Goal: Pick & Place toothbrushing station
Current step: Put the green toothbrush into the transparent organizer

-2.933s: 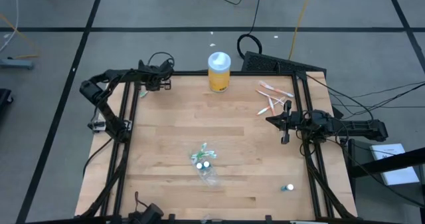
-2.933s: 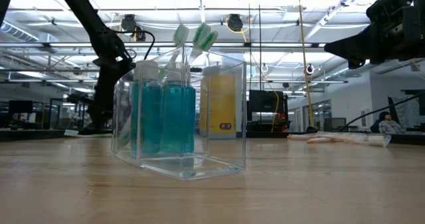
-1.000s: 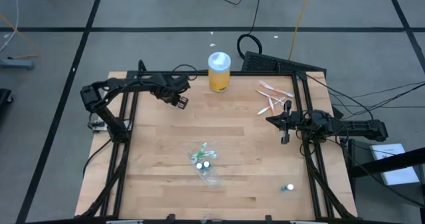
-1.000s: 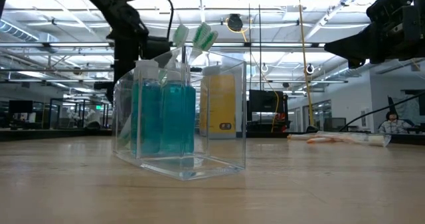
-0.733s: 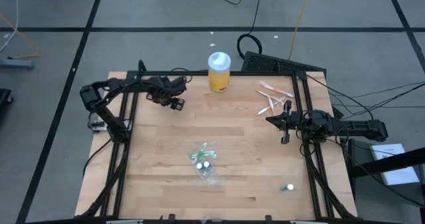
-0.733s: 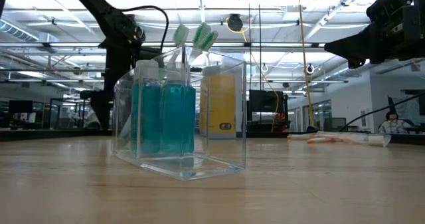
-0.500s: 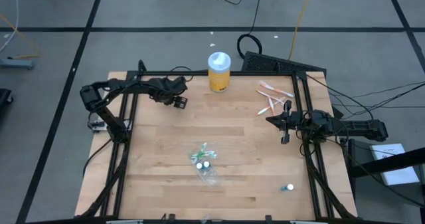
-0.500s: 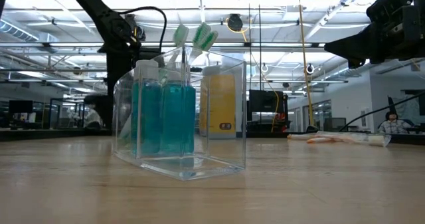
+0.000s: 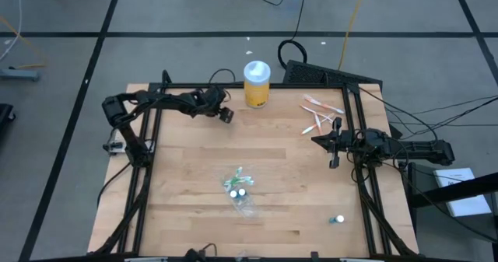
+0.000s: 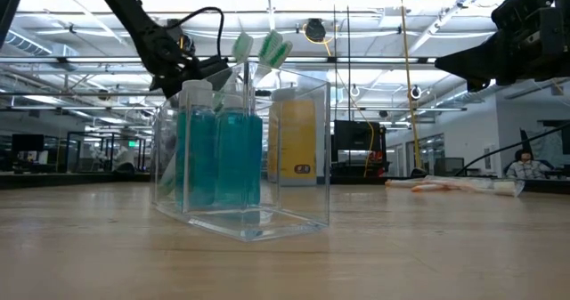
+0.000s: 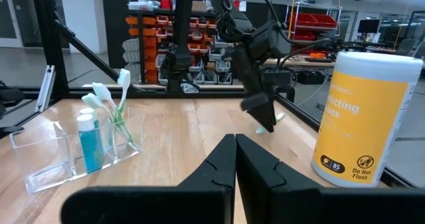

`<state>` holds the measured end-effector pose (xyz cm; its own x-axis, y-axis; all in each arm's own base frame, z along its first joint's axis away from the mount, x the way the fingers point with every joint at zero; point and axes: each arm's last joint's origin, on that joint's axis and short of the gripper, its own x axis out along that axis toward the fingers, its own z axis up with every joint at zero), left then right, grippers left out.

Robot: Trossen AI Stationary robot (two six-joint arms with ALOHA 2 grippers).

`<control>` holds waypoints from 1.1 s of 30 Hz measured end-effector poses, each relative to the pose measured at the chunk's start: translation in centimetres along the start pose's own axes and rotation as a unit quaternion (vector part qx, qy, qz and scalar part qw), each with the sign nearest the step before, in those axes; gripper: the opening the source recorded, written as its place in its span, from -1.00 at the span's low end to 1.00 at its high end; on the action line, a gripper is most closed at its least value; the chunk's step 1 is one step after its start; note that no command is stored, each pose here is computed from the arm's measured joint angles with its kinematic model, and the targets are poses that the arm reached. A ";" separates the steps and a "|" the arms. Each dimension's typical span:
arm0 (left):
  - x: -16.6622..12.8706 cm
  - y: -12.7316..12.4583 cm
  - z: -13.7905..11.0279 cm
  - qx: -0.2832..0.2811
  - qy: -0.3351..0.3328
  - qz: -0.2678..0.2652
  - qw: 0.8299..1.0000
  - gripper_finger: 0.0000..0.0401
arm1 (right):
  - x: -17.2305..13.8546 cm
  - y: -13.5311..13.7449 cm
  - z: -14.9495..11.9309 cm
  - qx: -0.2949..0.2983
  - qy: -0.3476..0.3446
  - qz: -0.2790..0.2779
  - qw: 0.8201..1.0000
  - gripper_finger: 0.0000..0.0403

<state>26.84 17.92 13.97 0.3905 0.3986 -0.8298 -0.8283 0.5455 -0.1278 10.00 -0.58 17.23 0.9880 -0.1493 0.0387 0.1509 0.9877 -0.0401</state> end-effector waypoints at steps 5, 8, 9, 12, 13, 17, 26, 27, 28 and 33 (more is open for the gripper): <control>-0.3 -0.4 0.4 0.122 0.010 -0.014 0.992 0.33 | 0.0 0.0 0.0 0.000 0.000 0.000 1.000 -0.98; -1.5 -0.6 1.1 0.170 0.020 -0.018 0.985 0.33 | 0.0 0.0 0.0 0.000 0.000 0.000 1.000 -0.98; -2.2 -0.7 1.6 0.183 0.012 -0.020 0.983 0.33 | 0.0 0.0 0.0 0.000 0.000 0.000 1.000 -0.98; -4.0 -1.0 2.6 0.235 0.004 -0.023 0.972 0.33 | 0.0 0.0 0.0 0.000 0.000 0.000 1.000 -0.98; -4.4 -1.2 2.5 0.260 0.011 -0.023 0.965 0.33 | 0.0 0.0 0.0 0.000 0.000 0.000 1.000 -0.98; -4.8 -1.9 1.7 0.383 0.037 -0.020 0.923 0.33 | 0.0 0.0 0.0 0.000 0.000 0.000 1.000 -0.98; -3.1 -1.6 0.8 0.407 0.088 -0.017 0.909 0.33 | 0.0 0.0 0.0 0.000 0.000 0.000 1.000 -0.98; -3.0 -1.5 0.6 0.409 0.097 -0.018 0.907 0.33 | 0.0 0.0 0.0 0.000 0.000 0.000 1.000 -0.98; -3.0 -1.4 0.5 0.410 0.103 -0.019 0.906 0.33 | 0.0 0.0 0.0 0.000 0.000 0.000 1.000 -0.98; -3.0 -1.6 0.4 0.434 0.106 -0.024 0.895 0.33 | 0.0 0.0 0.0 0.000 0.000 0.000 1.000 -0.98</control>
<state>27.14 16.12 16.86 0.2564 0.2618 -0.9304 -0.1541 0.9614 0.2280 10.00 -0.58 17.23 0.9880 -0.1494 0.0386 0.1510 0.9877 -0.0401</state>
